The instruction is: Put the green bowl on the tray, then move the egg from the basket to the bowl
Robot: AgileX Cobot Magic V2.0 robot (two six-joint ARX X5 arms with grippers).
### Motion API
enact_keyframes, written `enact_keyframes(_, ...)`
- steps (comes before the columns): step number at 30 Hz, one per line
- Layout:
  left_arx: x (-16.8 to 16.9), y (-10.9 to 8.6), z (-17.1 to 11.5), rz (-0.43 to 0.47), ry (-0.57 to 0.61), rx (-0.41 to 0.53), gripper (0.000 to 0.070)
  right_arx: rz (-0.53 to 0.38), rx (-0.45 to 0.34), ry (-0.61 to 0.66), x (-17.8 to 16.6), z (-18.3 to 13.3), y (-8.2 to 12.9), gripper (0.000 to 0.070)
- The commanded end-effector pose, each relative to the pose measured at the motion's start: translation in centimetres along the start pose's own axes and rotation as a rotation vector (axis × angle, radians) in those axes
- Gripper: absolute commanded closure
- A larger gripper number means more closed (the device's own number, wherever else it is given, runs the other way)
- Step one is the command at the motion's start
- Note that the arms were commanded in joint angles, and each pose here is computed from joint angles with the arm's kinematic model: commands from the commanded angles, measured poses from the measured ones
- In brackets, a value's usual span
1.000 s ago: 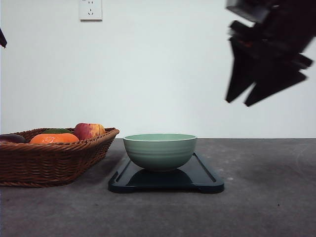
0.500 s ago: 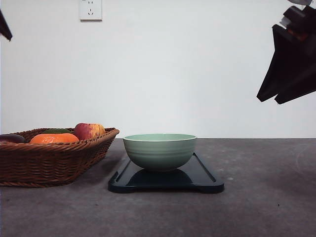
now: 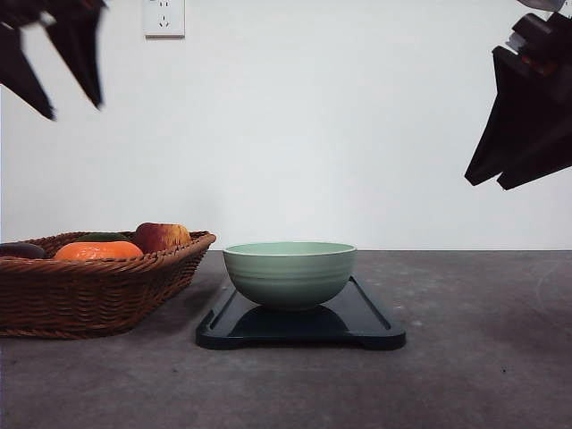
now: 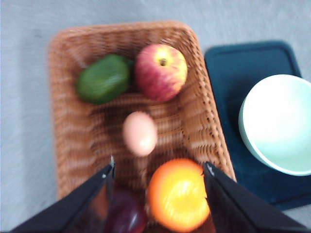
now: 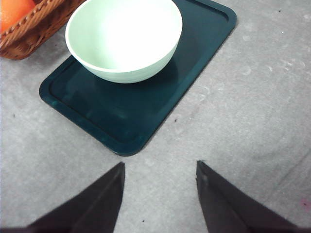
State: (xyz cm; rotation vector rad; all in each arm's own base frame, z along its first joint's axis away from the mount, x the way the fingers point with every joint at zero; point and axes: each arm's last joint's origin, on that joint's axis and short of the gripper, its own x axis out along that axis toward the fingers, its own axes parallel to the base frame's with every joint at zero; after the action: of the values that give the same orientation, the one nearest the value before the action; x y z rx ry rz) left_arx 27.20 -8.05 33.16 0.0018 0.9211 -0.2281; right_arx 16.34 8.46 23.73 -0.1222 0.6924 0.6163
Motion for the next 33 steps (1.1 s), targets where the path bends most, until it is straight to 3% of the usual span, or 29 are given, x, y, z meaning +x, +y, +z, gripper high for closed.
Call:
enact_keyframes(1,1.2,-0.4,0.8,0.013,0.019,0.000,0.0348,0.003,-0.015,-0.005,0.2,0.1,0.1,0.0413)
enact_keyframes(9,7.5,-0.7,1.0,0.147,0.126,0.026,0.0338,0.003,-0.015,-0.005,0.2,0.1,0.1,0.0413)
enact_keyframes(19,13.1,-0.6,0.9,0.168,0.152,0.028,0.0337,0.003,-0.019,-0.008,0.2,0.2,0.1,0.0413)
enact_keyframes(33,16.6,-0.4,-0.2,0.181,0.232,0.028,0.0337,0.002,-0.022,-0.015,0.2,0.2,0.0,0.0413)
